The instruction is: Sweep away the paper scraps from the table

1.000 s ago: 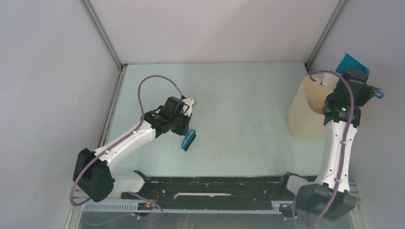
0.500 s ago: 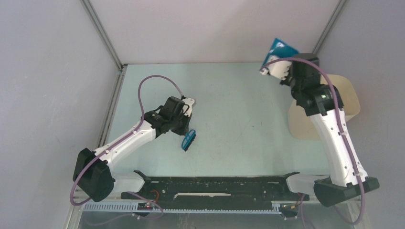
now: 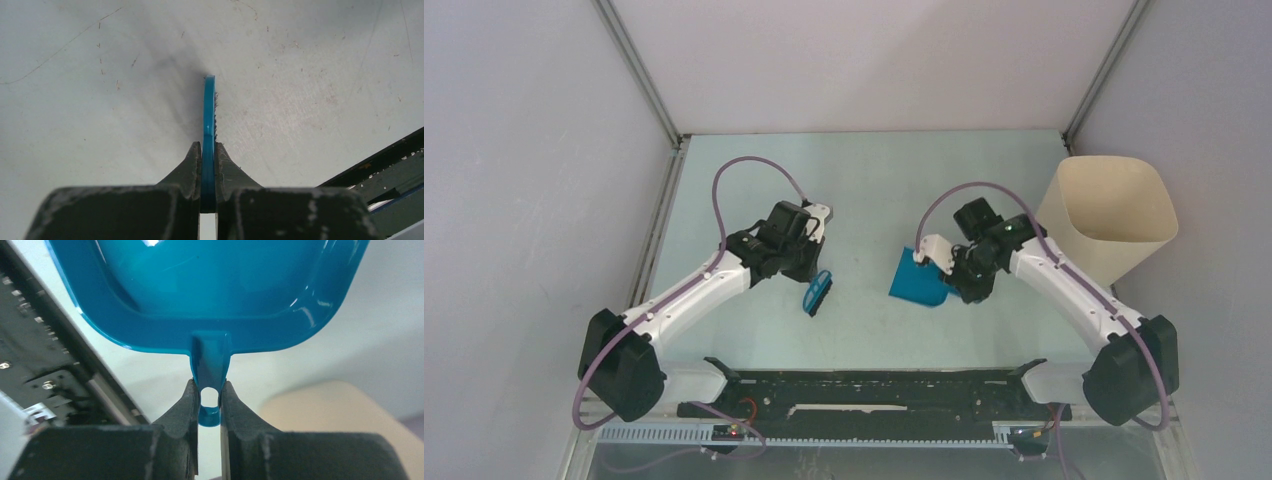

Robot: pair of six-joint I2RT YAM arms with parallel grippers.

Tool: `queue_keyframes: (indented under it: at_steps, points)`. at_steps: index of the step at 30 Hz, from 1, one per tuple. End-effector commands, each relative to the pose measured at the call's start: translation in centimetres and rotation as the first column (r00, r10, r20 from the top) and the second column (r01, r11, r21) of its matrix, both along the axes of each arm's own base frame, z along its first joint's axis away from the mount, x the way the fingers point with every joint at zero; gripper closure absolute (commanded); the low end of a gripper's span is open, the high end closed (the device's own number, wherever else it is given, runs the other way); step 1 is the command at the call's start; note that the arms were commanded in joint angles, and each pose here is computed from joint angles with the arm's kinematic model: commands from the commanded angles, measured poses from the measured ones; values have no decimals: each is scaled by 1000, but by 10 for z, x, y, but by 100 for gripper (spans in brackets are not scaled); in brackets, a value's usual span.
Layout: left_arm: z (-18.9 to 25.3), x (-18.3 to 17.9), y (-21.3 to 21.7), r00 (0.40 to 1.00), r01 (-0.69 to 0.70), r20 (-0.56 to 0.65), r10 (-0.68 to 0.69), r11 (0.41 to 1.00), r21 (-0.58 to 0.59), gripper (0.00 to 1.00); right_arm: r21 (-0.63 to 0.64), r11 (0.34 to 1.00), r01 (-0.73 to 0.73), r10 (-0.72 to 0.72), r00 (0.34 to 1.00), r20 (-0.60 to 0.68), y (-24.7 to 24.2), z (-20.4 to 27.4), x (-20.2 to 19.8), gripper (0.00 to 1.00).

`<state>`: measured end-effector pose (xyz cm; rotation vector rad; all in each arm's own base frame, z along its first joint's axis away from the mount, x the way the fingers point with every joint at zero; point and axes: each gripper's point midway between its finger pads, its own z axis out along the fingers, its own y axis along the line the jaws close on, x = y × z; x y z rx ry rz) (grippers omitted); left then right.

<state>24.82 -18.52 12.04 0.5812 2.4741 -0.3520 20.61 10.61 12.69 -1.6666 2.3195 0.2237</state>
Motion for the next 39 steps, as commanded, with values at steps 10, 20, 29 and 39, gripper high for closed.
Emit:
queue_keyframes:
  at_steps: [10, 20, 29, 39]
  points:
    - [78, 12, -43, 988, -53, 103, 113, 884, -464, 100, -12, 994, 113, -112, 994, 14, 22, -85, 15, 86]
    - [9, 33, -32, 911, -383, -84, 403, 753, -535, 97, -203, 964, 172, -159, 984, 79, 8, -123, 35, 59]
    - [-30, 29, 12, 828, -555, -102, 551, 780, -289, 43, 12, 966, 257, -254, 948, 190, 18, -65, 52, 0]
    - [71, 43, 66, 816, -507, 243, 525, 851, -136, 1, 554, 653, 517, -706, 680, 197, -6, 65, 122, 0]
